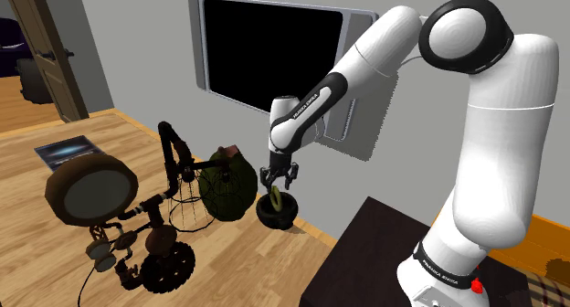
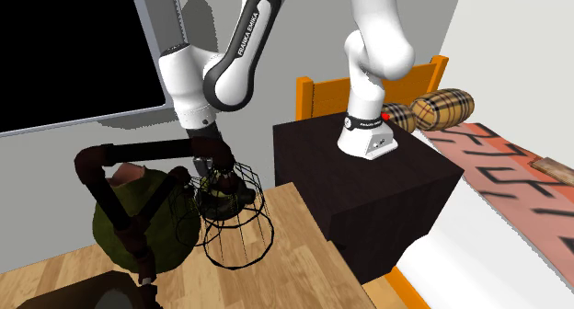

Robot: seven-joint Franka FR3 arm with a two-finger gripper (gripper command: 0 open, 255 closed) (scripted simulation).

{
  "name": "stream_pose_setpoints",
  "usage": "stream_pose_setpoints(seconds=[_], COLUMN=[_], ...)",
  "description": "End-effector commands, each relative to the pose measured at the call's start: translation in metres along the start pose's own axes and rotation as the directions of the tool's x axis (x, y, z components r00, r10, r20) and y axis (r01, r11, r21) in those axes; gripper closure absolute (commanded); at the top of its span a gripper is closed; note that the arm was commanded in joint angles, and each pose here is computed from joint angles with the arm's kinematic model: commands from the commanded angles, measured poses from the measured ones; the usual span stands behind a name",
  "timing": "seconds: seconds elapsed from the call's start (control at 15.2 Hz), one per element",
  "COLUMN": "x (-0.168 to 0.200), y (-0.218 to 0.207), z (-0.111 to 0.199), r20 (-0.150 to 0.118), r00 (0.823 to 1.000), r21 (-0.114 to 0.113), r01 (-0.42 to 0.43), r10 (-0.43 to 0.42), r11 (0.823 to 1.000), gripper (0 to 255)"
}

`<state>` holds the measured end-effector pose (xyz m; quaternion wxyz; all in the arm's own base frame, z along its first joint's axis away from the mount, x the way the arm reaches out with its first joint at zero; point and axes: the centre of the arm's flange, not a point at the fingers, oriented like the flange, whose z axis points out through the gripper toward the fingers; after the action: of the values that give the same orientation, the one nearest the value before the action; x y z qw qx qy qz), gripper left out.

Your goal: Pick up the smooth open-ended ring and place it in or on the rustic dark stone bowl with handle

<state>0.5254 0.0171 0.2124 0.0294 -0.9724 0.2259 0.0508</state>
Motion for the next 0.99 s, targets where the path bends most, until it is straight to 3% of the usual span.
stream_pose_setpoints(seconds=[0.0, 0.2, 0.46, 0.92], x=[0.0, 0.0, 0.0, 0.0], y=[0.0, 0.0, 0.0, 0.0], z=[0.0, 0.0, -0.05, -0.05], r20=[0.0, 0.0, 0.0, 0.0], r00=[1.0, 1.0, 1.0, 1.0], r21=[0.0, 0.0, 0.0, 0.0], r01=[0.0, 0.0, 0.0, 0.0], r10=[0.0, 0.0, 0.0, 0.0], r11=[1.0, 1.0, 1.0, 1.0], gripper=[0, 0, 0, 0])
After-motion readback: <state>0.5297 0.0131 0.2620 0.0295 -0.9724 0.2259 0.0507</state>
